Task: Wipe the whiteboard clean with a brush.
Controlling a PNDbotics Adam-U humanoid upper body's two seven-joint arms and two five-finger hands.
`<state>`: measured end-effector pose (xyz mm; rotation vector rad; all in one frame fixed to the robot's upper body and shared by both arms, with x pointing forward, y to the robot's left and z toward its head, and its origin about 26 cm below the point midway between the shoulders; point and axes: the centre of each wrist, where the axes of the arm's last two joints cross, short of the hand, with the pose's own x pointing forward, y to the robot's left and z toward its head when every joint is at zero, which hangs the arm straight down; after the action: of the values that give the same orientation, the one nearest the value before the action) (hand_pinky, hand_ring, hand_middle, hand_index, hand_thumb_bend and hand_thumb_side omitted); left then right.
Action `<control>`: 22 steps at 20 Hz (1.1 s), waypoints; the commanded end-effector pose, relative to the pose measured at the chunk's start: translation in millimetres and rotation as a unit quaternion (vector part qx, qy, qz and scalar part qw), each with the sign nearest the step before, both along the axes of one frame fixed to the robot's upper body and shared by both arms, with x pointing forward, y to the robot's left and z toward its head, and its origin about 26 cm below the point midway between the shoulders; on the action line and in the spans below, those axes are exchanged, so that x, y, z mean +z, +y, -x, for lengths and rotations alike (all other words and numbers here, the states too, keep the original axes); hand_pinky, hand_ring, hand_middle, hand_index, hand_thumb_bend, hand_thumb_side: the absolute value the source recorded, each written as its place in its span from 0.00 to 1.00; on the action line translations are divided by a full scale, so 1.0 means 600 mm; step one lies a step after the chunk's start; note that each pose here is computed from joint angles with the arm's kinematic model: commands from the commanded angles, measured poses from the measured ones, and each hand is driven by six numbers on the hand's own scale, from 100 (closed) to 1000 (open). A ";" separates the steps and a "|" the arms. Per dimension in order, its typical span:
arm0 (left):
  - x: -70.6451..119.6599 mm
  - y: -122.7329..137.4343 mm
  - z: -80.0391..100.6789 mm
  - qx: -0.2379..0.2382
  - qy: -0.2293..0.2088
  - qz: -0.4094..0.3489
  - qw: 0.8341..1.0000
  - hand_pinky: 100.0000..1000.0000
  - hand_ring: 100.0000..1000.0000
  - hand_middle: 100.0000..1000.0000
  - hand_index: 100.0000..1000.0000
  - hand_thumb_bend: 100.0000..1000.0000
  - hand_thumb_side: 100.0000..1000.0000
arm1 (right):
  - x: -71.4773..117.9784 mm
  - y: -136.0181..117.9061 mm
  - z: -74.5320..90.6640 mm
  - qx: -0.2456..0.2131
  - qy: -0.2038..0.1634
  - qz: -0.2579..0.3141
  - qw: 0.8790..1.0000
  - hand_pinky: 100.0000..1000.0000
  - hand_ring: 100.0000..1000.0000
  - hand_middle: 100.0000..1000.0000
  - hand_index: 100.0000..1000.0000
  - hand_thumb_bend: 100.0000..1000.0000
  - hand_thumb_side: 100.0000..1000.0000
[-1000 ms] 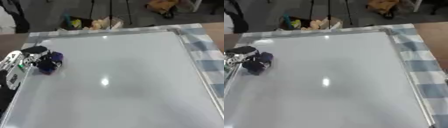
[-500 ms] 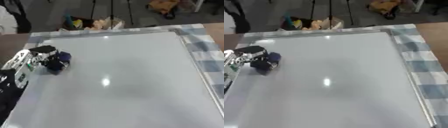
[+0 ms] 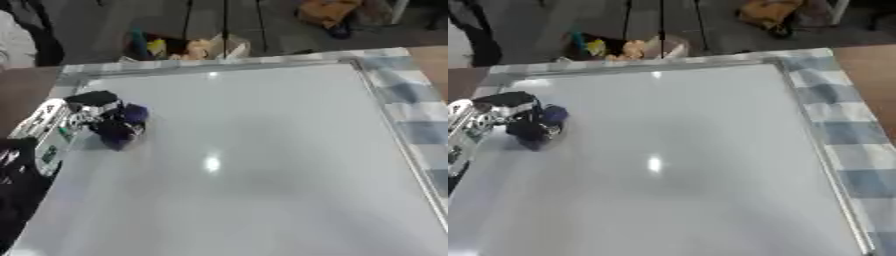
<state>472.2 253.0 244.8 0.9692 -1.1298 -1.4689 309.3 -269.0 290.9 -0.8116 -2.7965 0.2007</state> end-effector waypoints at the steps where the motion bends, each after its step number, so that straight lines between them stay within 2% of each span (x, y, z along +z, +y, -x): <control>1: 0.010 0.010 -0.001 0.011 -0.007 -0.008 1.000 0.30 0.46 0.41 0.73 0.04 0.71 | 0.014 -0.002 0.007 0.001 -0.015 0.002 1.000 0.77 0.80 0.70 0.76 0.00 0.87; 22: -0.013 0.116 -0.001 0.121 -0.014 0.006 0.993 0.30 0.46 0.41 0.75 0.03 0.70 | 0.013 -0.006 0.007 -0.006 -0.017 0.001 1.000 0.77 0.80 0.70 0.76 0.00 0.87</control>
<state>475.4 303.5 233.8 1.0557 -1.0379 -1.2876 309.1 -270.3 291.3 -0.8183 -2.7968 0.1896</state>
